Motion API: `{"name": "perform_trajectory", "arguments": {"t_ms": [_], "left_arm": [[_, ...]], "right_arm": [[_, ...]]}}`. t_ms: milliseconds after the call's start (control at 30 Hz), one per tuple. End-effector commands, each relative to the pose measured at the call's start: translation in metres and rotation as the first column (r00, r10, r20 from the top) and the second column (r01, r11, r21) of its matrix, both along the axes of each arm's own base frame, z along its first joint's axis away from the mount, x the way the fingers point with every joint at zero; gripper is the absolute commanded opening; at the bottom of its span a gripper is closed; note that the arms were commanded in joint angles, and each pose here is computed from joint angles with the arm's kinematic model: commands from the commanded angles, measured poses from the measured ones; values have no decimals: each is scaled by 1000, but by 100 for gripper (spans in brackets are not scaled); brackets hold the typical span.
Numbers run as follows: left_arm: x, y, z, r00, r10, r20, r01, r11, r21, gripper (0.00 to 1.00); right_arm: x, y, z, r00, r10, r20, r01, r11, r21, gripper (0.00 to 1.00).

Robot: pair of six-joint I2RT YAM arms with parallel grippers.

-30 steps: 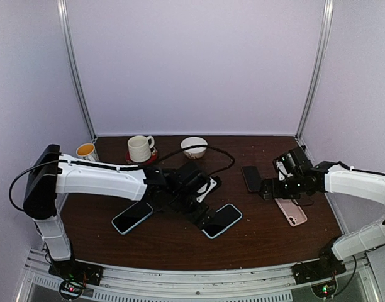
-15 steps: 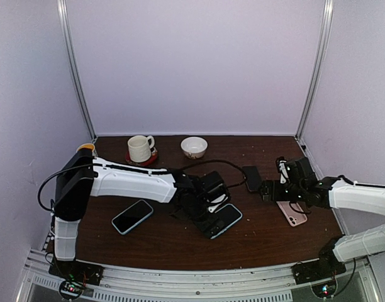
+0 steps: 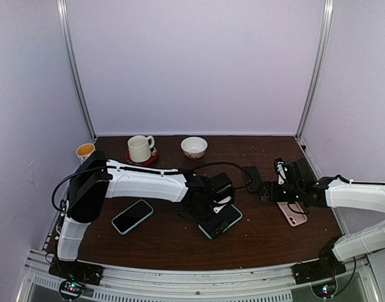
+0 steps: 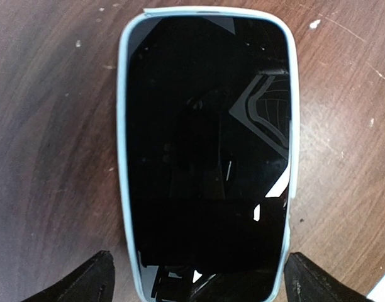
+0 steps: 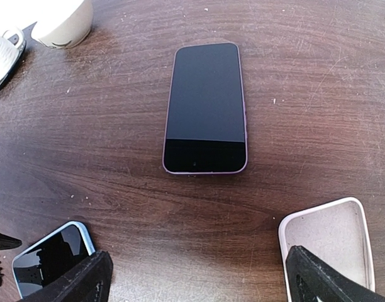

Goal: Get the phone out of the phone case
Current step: Pick up the phone with the phone case from the center of the board.

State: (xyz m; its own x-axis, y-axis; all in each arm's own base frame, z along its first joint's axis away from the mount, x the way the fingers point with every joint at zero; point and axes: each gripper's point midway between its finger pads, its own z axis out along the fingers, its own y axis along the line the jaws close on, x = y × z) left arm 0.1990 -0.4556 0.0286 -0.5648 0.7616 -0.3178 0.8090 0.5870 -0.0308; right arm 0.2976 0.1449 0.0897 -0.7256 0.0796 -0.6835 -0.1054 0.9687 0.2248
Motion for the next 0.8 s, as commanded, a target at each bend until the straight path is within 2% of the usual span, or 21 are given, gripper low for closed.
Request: {"name": "perform_trajectory", "arguments": {"t_ms": [0,200,300,433,567,767], "left_arm": [[-6,-9,-12,998,-42,-36,42,999,8,98],[-4,-13,-22,998,-44,-44,45,999,17,97],[-4,-13,-26,998,-44,-47,45,999,22,93],[-5,-12,-29,998,-50,-47,52,998,28,82],[-15,-19,-24,993,-89,-81,86,995,-43,66],[-17,-18,3,994,-101,-34,95,984,-151,58]], "right_arm": [[8,8,10,999,15,28,-15,1000,17,100],[8,9,8,1000,17,21,-17,1000,15,100],[8,9,9,1000,19,21,-20,1000,15,100],[7,9,10,1000,19,22,-19,1000,17,100],[7,9,12,999,18,26,-19,1000,23,100],[5,8,21,999,21,33,-22,999,29,100]]}}
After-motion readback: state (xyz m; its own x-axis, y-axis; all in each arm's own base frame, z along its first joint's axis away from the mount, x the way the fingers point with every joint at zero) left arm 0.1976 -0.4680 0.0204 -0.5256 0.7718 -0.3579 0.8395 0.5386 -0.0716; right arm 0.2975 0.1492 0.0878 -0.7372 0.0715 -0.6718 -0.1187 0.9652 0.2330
